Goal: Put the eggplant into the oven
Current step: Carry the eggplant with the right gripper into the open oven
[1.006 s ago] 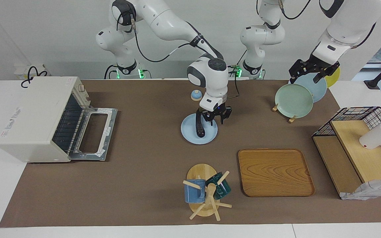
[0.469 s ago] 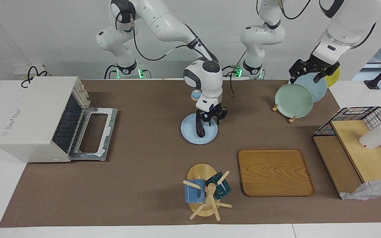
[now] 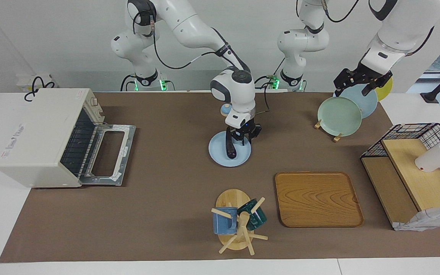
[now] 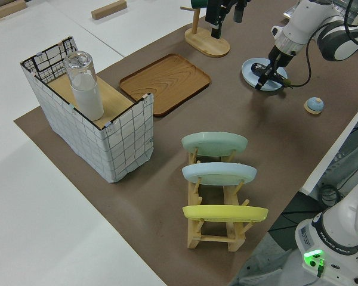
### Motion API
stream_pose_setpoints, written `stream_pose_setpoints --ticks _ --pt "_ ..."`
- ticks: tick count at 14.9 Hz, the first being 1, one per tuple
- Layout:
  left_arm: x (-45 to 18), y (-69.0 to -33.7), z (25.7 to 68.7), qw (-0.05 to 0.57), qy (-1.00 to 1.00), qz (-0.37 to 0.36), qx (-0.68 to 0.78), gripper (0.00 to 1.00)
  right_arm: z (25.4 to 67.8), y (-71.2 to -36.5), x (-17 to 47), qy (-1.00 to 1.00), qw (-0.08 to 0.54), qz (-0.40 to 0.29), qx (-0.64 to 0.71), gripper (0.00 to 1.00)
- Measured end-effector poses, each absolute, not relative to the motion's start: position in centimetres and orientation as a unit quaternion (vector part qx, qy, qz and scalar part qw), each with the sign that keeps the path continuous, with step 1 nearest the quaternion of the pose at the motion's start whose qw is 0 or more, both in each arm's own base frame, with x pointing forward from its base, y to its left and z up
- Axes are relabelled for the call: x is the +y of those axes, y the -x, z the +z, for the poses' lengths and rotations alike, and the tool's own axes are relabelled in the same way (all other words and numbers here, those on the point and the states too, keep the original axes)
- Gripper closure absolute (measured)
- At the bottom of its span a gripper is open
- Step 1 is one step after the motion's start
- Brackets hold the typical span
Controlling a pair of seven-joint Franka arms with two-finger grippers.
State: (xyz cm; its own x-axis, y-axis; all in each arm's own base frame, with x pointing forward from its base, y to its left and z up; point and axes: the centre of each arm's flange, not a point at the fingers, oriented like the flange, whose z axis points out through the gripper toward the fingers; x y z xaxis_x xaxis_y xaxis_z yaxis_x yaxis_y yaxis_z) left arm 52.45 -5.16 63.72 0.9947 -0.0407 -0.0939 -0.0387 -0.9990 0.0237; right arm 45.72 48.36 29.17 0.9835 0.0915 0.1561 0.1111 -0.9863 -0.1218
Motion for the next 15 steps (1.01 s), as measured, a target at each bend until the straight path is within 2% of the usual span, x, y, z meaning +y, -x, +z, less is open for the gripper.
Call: stream_pose_setpoints --ticks 2,4,5,9,10,13,15 --pt "-5.2 -52.4 63.7 0.011 -0.999 -0.047 -0.02 0.0 29.2 -45.6 48.4 0.994 0.066 -0.076 -0.052 0.74" --pt "-5.2 -52.4 63.7 0.011 -0.999 -0.047 -0.02 0.0 29.7 -45.7 48.4 0.993 0.066 -0.081 -0.058 0.91" --pt "-5.2 -52.4 63.7 0.011 -0.999 -0.047 -0.02 0.0 30.0 -45.7 48.4 0.992 0.064 -0.084 -0.066 0.93" --pt "-5.2 -52.4 63.7 0.011 -0.999 -0.047 -0.02 0.0 31.3 -45.5 48.2 0.991 -0.011 -0.078 -0.113 0.94" --pt "-5.2 -52.4 63.7 0.011 -0.999 -0.047 -0.02 0.0 32.3 -45.9 48.2 0.99 -0.031 -0.072 -0.115 0.97" --pt "-5.2 -52.4 63.7 0.011 -0.999 -0.047 -0.02 0.0 35.5 -47.4 46.9 0.99 -0.07 -0.056 -0.109 0.98" --pt "-5.2 -52.4 63.7 0.011 -0.999 -0.047 -0.02 0.0 37.5 -49.7 43.4 0.99 -0.088 -0.042 -0.105 0.98"
